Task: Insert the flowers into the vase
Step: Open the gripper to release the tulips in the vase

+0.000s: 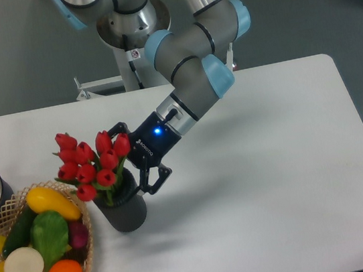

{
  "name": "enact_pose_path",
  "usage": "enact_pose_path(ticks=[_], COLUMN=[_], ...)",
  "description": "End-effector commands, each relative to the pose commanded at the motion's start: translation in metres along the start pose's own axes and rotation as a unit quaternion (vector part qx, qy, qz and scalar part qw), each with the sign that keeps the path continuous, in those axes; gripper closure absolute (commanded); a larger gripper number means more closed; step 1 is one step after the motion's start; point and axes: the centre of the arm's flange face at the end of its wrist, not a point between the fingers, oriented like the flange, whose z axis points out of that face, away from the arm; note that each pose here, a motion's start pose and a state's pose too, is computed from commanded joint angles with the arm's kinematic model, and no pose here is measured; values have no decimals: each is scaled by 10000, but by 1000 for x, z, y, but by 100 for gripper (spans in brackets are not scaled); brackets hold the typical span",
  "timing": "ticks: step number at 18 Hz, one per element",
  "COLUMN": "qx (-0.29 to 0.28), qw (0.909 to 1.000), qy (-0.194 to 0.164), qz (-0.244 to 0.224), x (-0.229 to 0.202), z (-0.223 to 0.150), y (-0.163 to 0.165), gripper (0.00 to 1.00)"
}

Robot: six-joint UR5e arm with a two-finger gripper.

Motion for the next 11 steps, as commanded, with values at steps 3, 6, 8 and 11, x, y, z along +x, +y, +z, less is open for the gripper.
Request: enact_pose_path(ticks=[3, 6, 8, 11], qx=[27, 28, 33, 41], qw=[10000, 10000, 10000, 9999], qy=[-36, -39, -56, -114], qz=[8, 7, 16, 48], x=[1, 2, 4, 10], z=[-5, -5, -7, -14], y=[-3, -3, -4, -5], gripper=[0, 0, 0, 0])
